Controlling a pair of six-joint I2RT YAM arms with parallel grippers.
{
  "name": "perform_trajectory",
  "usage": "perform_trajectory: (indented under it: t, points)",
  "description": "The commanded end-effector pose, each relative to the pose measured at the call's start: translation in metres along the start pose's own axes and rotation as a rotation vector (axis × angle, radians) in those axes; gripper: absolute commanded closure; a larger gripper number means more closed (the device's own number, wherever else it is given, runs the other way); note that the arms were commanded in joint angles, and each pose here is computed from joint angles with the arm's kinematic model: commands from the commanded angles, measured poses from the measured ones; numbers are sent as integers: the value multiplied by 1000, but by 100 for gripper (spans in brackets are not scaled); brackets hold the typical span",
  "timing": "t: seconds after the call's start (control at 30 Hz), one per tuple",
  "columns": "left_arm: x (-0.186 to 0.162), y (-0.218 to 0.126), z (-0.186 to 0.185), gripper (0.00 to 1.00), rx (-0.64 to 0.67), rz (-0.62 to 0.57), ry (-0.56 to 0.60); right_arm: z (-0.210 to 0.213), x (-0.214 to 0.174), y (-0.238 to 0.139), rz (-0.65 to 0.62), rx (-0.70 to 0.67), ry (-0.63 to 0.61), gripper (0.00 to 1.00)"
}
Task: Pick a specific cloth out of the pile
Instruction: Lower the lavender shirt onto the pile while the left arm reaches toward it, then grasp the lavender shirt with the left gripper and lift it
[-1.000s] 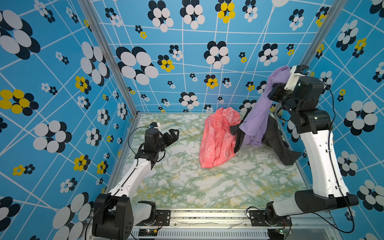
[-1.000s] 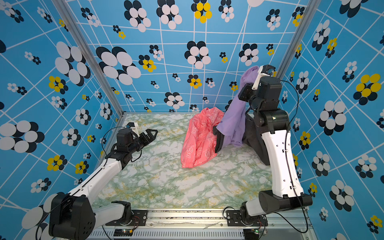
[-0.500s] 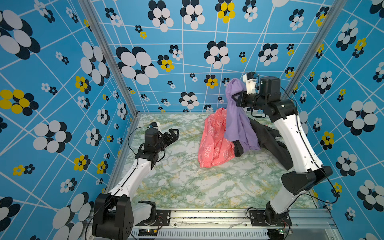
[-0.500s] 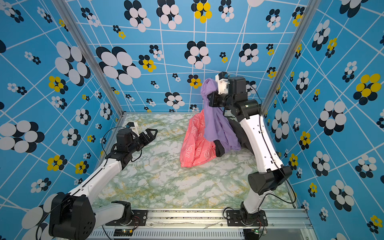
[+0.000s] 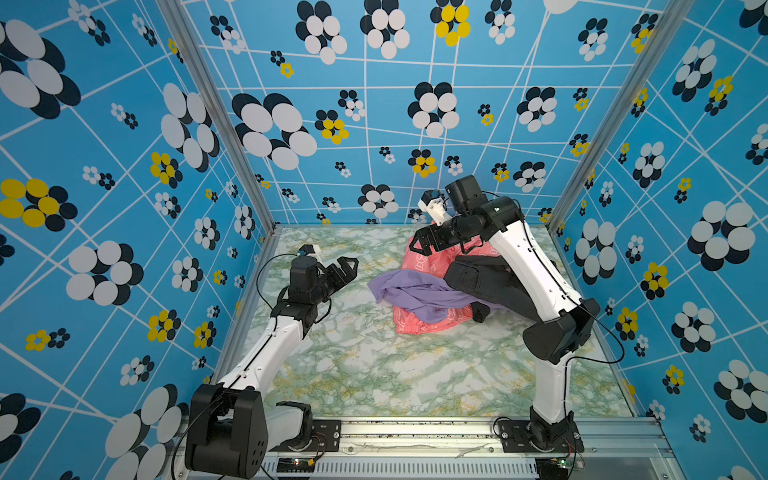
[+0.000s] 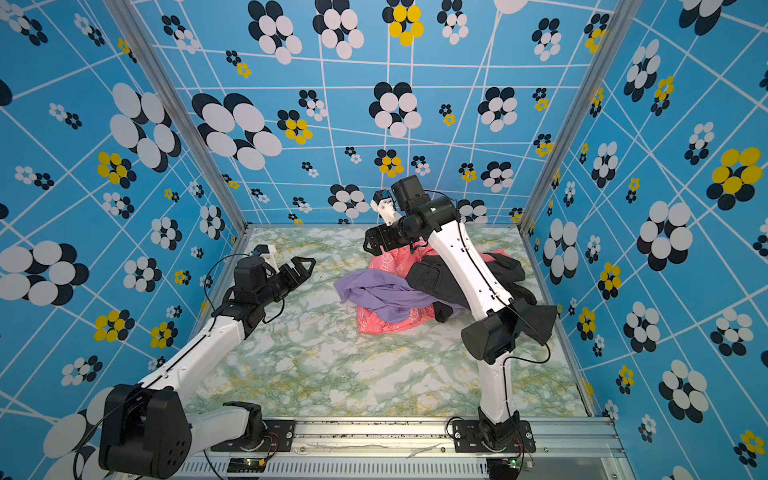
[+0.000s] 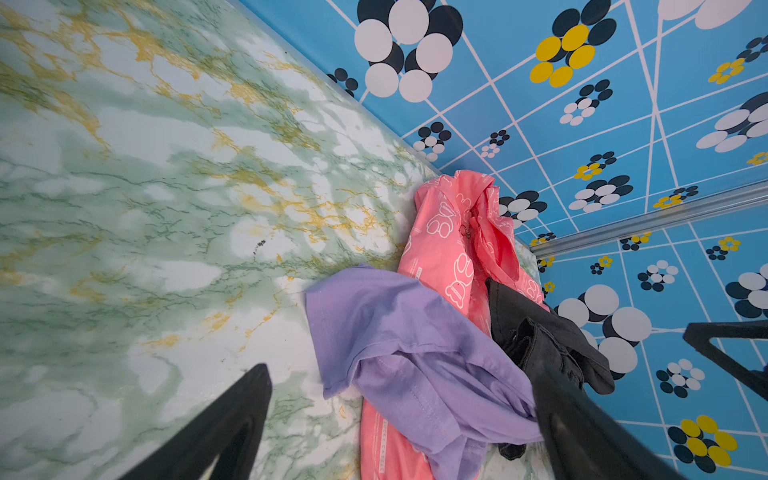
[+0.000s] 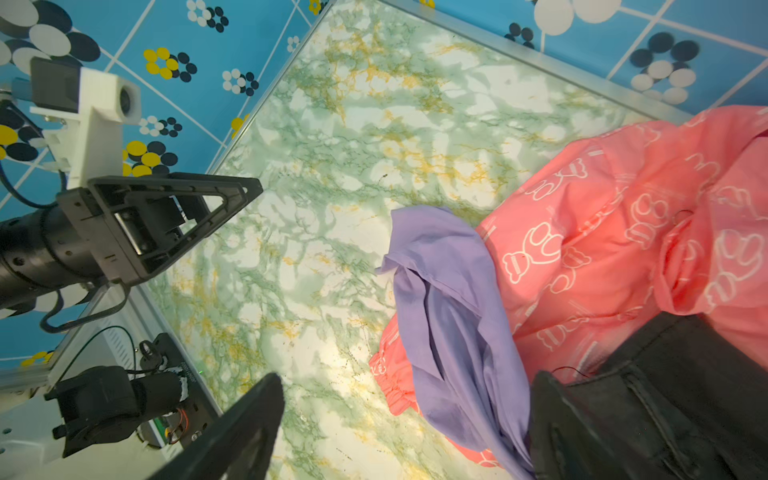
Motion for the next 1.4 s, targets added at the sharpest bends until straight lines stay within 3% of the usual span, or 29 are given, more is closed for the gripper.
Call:
perform_trajectory:
  t: [0.0,0.13,0.4,0.67,0.97,1.37]
  points:
    - [1,3,-2,1,-32,-1,2,-6,0,-37,-59,-87,19,5]
    - [-3,8,-19,1,-88,60,61,-21,-11,-53,-125,-134,124,5]
    - [-62,33,-79,0,-140,305,461,-58,-46,-99,-386,-313,343,1]
    - [-138,68,-108,2,-192,473,815,-78,-87,-107,-372,-396,503,1]
    - [-210,94,-105,7,-242,591,1154,-80,-104,-109,-366,-409,561,1]
    - [-232,141,-92,23,-79,551,1282,-80,-112,-105,-365,-397,601,1]
Point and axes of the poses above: each gripper's point midway between its finger pads, its own y axis out along the fingers, its own z axis along the line the jaws close on, x = y × z, the point moved 7 cm from there along -y, back along the fingers, and after that the axes turned 15 degrees about -y, right-handed, at the moved point
